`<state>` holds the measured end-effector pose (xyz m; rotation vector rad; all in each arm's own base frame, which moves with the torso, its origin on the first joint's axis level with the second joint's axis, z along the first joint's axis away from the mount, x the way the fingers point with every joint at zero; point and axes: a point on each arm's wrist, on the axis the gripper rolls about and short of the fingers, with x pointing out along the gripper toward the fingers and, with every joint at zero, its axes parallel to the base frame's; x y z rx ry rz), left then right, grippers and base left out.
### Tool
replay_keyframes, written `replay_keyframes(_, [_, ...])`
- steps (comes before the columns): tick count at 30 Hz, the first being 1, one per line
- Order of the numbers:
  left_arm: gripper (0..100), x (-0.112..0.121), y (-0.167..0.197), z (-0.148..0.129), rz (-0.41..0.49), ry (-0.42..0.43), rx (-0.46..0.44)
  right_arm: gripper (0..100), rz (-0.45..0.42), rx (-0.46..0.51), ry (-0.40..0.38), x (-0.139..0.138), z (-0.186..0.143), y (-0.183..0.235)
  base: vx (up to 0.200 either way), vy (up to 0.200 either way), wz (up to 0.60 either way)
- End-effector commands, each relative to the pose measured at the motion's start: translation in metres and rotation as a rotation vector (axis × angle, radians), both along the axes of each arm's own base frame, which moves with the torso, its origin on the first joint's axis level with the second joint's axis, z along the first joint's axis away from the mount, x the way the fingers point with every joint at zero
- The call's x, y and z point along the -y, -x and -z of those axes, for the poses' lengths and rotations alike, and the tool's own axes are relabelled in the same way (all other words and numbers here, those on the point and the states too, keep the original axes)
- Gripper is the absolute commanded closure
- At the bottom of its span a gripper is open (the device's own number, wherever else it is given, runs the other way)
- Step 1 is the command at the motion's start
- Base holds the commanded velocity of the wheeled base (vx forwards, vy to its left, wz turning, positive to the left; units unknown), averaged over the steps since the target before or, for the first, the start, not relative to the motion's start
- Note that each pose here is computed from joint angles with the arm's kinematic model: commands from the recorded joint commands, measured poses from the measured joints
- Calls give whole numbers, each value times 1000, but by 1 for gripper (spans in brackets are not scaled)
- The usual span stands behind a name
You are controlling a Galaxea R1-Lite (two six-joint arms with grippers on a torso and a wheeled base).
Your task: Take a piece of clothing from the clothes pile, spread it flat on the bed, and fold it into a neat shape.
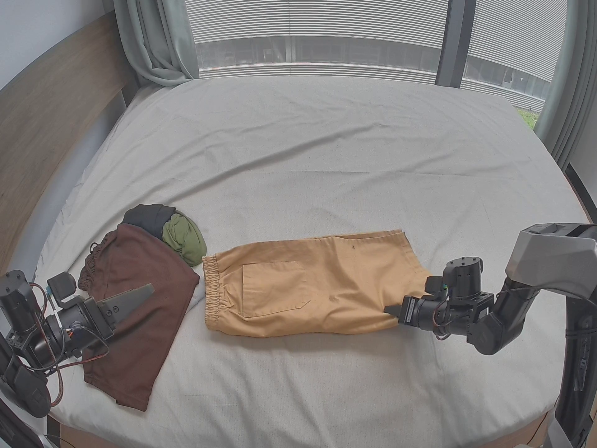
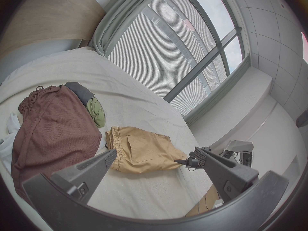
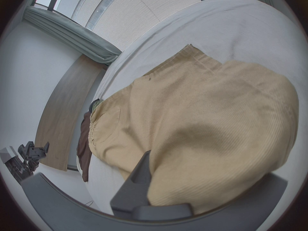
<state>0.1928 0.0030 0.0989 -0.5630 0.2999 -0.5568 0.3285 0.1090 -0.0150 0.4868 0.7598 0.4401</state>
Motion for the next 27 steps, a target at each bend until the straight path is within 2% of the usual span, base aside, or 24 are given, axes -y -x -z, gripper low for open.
replay_keyframes(1, [0, 3, 3, 4, 18, 2, -23, 100, -2, -38, 50, 17, -7, 33, 0, 0, 0])
replay_keyframes(12, [0, 7, 3, 4, 43, -2, -18, 100, -10, -98, 85, 30, -1, 70, 0, 0, 0])
replay_keyframes(22, [0, 14, -2, 14, 91, -56, -29, 100, -1, -79, 80, 35, 5, 78, 0, 0, 0])
replay_keyframes(23, [0, 15, -2, 16, 104, -62, -32, 0, 2, -74, 77, 35, 6, 77, 0, 0, 0])
replay_keyframes(27, [0, 18, -3, 19, 146, -74, -32, 0, -1, -82, 80, 36, 11, 84, 0, 0, 0])
